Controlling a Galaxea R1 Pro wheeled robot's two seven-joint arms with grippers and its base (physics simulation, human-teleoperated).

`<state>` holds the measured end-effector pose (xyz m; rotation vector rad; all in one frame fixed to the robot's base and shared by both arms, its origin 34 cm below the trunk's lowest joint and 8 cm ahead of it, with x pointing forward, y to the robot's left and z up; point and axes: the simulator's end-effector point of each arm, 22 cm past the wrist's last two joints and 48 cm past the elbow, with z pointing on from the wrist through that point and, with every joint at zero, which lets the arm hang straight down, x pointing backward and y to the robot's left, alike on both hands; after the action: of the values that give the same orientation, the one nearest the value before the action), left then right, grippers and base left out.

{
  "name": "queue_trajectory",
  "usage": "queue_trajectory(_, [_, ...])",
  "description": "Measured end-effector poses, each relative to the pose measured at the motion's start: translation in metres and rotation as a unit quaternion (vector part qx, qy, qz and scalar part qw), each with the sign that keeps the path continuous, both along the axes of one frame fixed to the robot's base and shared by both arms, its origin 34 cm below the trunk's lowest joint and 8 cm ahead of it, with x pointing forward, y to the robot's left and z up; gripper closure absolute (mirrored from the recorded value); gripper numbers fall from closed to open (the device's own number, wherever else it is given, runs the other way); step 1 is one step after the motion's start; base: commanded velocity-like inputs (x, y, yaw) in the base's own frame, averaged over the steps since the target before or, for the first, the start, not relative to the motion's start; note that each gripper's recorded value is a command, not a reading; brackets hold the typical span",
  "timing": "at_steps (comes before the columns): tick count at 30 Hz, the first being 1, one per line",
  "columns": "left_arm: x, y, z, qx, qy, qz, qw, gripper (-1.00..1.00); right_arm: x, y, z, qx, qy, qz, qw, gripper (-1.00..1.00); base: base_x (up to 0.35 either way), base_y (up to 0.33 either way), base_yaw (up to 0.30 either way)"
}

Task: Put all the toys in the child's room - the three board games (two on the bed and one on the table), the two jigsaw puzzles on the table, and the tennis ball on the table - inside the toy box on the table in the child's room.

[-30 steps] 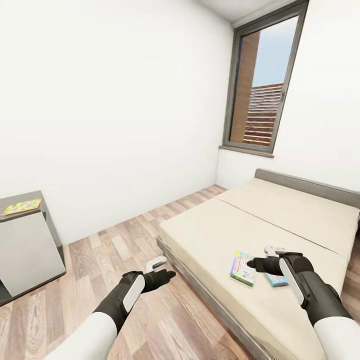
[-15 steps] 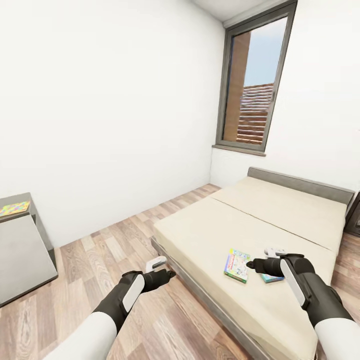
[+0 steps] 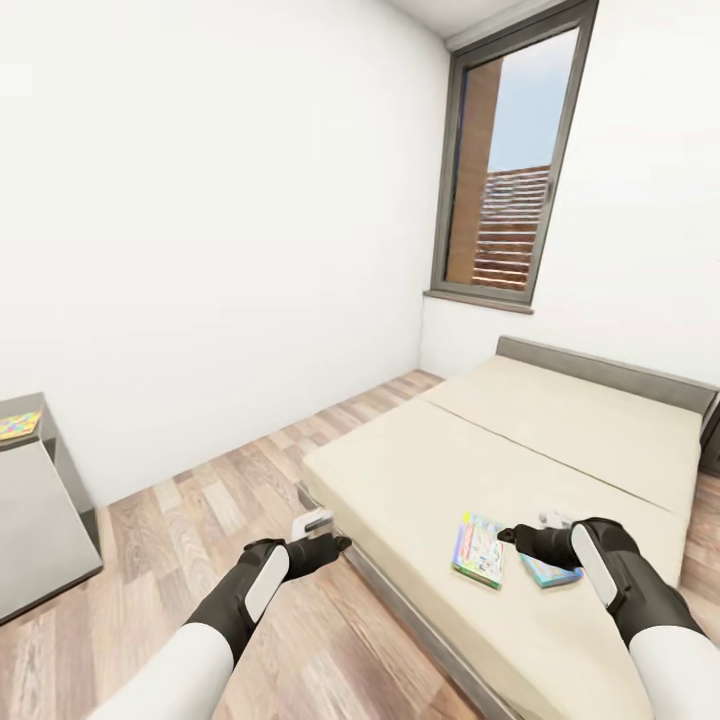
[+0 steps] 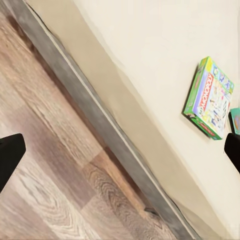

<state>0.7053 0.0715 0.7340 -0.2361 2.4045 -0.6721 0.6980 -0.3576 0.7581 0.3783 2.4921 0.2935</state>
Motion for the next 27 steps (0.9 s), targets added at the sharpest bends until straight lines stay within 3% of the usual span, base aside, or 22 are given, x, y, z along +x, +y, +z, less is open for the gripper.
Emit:
queue_trajectory(10, [0.002,0.0,0.004,0.002,-0.004,0.0,1.0,-1.0,0.0,-0.006,-0.004,0.019,-0.004,-0.016,0.9997,-1.0,0.292,0.0,-0.001])
queue_trajectory(18, [0.001,-0.002,0.003,0.001,-0.003,-0.002,1.0,-1.0,0.003,0.011,0.005,0.065,-0.025,0.012,0.9975,-1.0,0.059,0.0,0.0])
queue_trajectory(27, [0.002,-0.001,0.004,-0.001,-0.003,-0.002,1.0,-1.0,0.008,0.016,0.014,0.077,-0.035,0.022,0.9962,-1.0,0.018,0.013,-0.022])
